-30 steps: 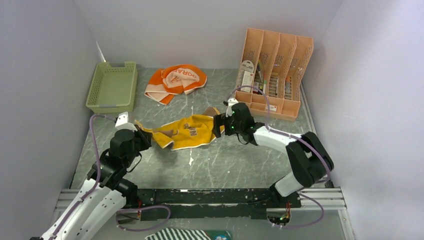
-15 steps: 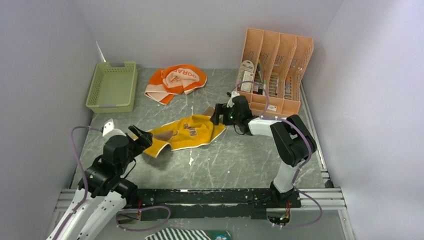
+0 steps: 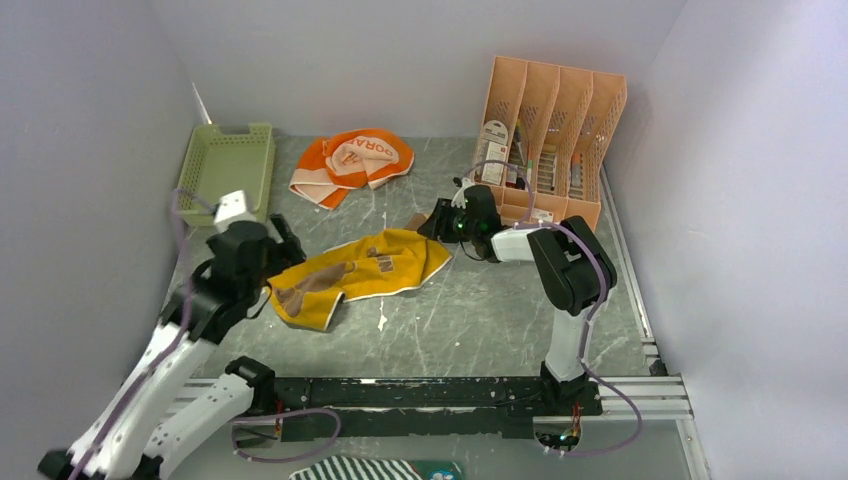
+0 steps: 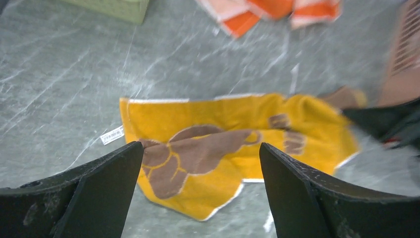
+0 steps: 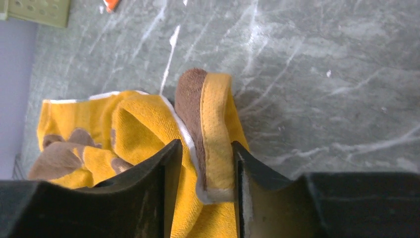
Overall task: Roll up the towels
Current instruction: Pick up the towel at the center of the board.
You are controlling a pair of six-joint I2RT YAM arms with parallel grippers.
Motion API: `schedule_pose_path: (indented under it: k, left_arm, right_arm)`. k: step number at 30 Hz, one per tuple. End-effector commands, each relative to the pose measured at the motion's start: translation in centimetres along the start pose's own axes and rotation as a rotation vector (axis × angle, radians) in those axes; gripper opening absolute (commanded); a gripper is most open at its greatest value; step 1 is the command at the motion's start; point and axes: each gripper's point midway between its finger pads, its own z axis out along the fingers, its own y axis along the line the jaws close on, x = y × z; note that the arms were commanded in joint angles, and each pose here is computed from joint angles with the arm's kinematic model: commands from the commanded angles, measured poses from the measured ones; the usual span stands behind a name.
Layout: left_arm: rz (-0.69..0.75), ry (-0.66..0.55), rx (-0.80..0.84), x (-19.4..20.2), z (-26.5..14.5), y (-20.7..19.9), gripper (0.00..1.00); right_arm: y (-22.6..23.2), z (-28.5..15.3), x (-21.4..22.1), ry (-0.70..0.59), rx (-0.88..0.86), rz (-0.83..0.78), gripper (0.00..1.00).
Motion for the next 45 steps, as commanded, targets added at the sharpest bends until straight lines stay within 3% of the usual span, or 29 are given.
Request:
schedule_pose_path:
  k: [1,4,9,12,22,28,37,40,43,44,45]
  left_arm:
    - [0.164,0.160,-0.025,4.3,3.9,0.3,0.99]
    - [0.141,0.215,-0.038,4.6,5.9,2.1,0.99]
    - [0.039,0.306,0.002,4.4,9.4,4.8,1.00]
    - [0.050,0.383,-0.009,5.7,11.5,6.1,0.99]
    - [0.018,0.415,-0.066,7.8,14.5,7.6,0.99]
    - [-0.064,0.432,-0.066,9.2,17.7,7.3,0.85]
    - [-0.079,0.445,-0.131,11.4,19.6,8.9,0.78]
    - [-0.102,0.457,-0.100,12.5,20.1,8.6,0.59]
    - [-0.135,0.484,-0.076,14.0,20.5,8.3,0.29]
    - [-0.146,0.490,-0.078,14.4,20.5,8.3,0.14]
    - [-0.156,0.492,-0.082,14.6,20.5,8.4,0.08]
  right_arm:
    - [1.5,0.1,-1.8,-0.021,-0.042,-0.008,0.32]
    - [1.9,-0.5,-2.9,-0.030,-0.045,-0.016,0.00]
    - [2.1,-2.7,-6.2,-0.098,-0.047,0.015,0.00]
    - [1.7,-3.9,-7.6,-0.128,-0.022,0.027,0.00]
    - [2.5,-6.2,-9.6,-0.173,-0.038,0.017,0.00]
    - [2.8,-6.2,-9.1,-0.163,-0.066,0.028,0.00]
    - [2.9,-6.9,-9.2,-0.162,-0.064,0.018,0.00]
    - [3.0,-7.1,-9.4,-0.164,-0.069,0.020,0.00]
    - [2.9,-7.5,-9.7,-0.171,-0.058,0.017,0.00]
    - [2.9,-7.7,-9.9,-0.174,-0.051,0.014,0.00]
    - [2.8,-8.0,-10.1,-0.179,-0.042,0.011,0.00]
